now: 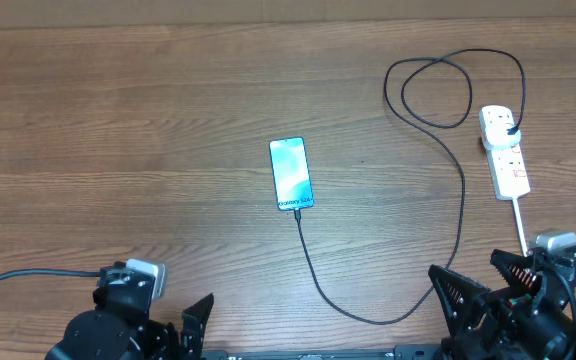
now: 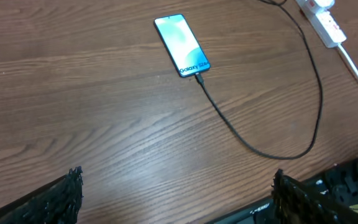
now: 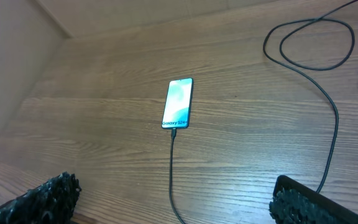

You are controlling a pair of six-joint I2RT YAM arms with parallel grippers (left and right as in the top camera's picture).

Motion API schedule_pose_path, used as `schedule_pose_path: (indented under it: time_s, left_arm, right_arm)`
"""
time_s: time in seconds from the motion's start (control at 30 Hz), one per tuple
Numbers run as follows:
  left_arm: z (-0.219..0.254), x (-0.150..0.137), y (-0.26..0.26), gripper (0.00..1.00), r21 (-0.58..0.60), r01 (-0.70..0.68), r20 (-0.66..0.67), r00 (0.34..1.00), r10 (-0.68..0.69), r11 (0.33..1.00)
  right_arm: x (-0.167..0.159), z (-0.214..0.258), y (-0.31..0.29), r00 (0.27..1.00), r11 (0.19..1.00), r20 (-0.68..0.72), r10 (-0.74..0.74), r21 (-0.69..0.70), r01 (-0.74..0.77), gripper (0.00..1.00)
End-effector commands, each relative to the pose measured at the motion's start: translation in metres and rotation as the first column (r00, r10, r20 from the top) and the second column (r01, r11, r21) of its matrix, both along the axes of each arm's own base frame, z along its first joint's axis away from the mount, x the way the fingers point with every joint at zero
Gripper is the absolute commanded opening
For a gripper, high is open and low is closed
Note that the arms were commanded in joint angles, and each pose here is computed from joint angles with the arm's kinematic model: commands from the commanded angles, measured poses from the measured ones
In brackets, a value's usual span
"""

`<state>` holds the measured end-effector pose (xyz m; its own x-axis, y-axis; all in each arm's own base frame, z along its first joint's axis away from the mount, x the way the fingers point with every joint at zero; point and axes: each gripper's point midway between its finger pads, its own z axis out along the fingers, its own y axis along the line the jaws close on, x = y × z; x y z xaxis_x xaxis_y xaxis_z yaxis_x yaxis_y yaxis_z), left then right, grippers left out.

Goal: Plug charger to phone and switch on socket

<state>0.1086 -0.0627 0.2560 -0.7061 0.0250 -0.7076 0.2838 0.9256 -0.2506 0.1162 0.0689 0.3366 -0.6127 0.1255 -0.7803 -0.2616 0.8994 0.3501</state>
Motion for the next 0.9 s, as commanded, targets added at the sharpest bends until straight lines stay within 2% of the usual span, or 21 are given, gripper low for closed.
schedule_pose_path:
  time_s: [0.0,0.33,0.5,0.57,0.63,0.7,0.87]
  left_arm:
    - [-0.002,0.0,0.002,1.0,0.003,-0.016,-0.007,1.0,0.016,1.0]
    - [-0.003,0.001,0.004,0.99,0.003,-0.03,-0.008,1.0,0.03,1.0]
    - [-0.003,0.008,0.021,1.0,0.003,-0.181,-0.008,0.983,0.181,0.983]
    - [-0.002,0.012,0.032,1.0,0.001,-0.269,-0.007,0.963,0.269,0.963]
    - [0.001,0.018,0.049,1.0,-0.031,-0.426,-0.009,0.905,0.426,0.904]
    - [0.003,0.02,0.06,0.99,-0.05,-0.517,-0.006,0.856,0.517,0.855]
    - [0.005,0.022,0.078,1.0,-0.084,-0.652,-0.014,0.757,0.653,0.754]
  right_arm:
    - [0.001,-0.002,0.0,1.0,1.0,-0.001,0.003,-0.01,-0.003,1.0]
    - [0.001,-0.002,0.0,1.0,1.0,-0.001,0.003,-0.01,-0.003,1.0]
    - [0.001,-0.002,0.0,1.0,1.0,-0.001,0.003,-0.01,-0.003,1.0]
    - [0.001,-0.002,0.0,1.0,1.0,-0.001,0.003,-0.01,-0.003,1.0]
    - [0.001,-0.002,0.0,1.0,1.0,-0.001,0.004,-0.01,-0.004,1.0]
    - [0.001,-0.002,0.0,1.0,1.0,-0.001,0.003,-0.01,-0.003,1.0]
    - [0.001,-0.002,0.0,1.0,1.0,-0.001,0.003,-0.01,-0.003,1.0]
